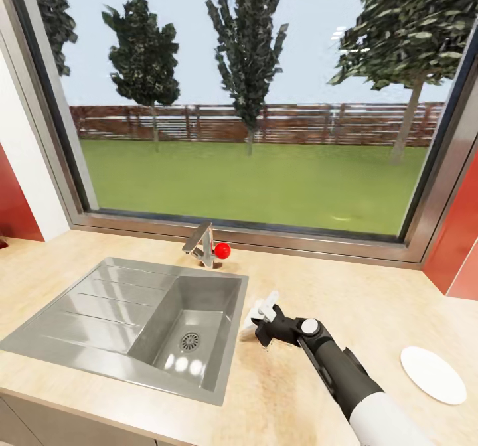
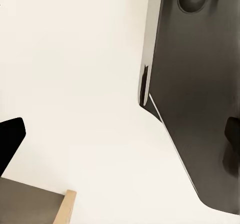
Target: Set up a coffee station on the kitchen countertop: keep the coffee maker on the countertop, move the bottle of coffee from the kitchen shelf to the counter next to the coffee maker, place a paper coffee filter on top of the coffee maker, put the saucer next to the coffee maker with the coffee cup on the saucer, and place the electric kettle next to the coffee maker.
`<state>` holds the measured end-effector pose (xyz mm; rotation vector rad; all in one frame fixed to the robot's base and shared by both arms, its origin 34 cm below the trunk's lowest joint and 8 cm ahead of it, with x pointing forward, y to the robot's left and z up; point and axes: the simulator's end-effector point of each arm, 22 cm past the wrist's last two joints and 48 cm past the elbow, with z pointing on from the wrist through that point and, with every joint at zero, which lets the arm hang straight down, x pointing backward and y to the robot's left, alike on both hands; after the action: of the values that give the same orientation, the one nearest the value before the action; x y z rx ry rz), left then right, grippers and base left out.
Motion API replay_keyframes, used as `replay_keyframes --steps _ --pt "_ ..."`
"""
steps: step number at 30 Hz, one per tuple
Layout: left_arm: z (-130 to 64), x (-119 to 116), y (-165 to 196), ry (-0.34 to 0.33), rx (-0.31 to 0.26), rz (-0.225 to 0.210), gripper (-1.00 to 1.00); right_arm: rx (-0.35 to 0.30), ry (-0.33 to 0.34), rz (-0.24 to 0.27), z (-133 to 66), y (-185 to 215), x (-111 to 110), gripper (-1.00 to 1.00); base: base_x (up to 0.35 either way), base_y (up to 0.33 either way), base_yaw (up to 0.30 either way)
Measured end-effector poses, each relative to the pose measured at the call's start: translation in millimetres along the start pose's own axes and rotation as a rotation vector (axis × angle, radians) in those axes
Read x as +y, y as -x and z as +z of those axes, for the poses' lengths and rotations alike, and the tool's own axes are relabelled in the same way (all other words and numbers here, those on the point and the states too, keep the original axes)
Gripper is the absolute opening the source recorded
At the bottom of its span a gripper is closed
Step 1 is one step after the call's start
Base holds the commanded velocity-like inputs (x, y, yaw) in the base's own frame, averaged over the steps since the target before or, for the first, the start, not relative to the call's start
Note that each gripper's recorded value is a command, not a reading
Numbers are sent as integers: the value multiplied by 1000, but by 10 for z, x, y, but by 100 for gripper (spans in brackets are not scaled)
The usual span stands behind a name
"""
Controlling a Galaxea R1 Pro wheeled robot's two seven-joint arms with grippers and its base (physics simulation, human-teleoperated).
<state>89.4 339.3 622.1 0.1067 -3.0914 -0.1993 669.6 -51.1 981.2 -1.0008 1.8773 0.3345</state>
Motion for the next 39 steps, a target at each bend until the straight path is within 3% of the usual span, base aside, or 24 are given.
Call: replay_keyframes --steps 3,5,10,15,18,21,24,26,39 --pt "0 -1 3 -1 -1 0 100 -110 -45 -54 -150 573 -134 -100 0 0 0" --pt "0 -9 4 -2 -1 -1 100 -147 -64 -73 -234 794 -180 -100 0 0 0" --pt "0 -5 15 -2 -5 -1 100 -153 -97 -33 -353 1130 -196 -100 0 0 0" --pt "0 -18 38 -4 -12 0 100 -196 -362 3 -478 1352 -673 -100 0 0 0" --pt "0 -23 40 -4 -13 0 100 -222 -428 24 -508 1477 -730 -100 0 0 0" --pt "0 -19 40 -4 -13 -1 100 -231 -439 35 -494 1526 -708 -100 0 0 0" --pt "0 -20 42 -4 -12 -2 100 -261 -412 94 -483 1582 -651 -100 0 0 0" --pt "0 -19 43 -4 -12 -2 100 -279 -407 107 -512 1637 -647 -100 0 0 0" --pt "-1 -59 51 -9 -14 -5 100 -283 -402 114 -523 1623 -655 -100 -51 0 0"
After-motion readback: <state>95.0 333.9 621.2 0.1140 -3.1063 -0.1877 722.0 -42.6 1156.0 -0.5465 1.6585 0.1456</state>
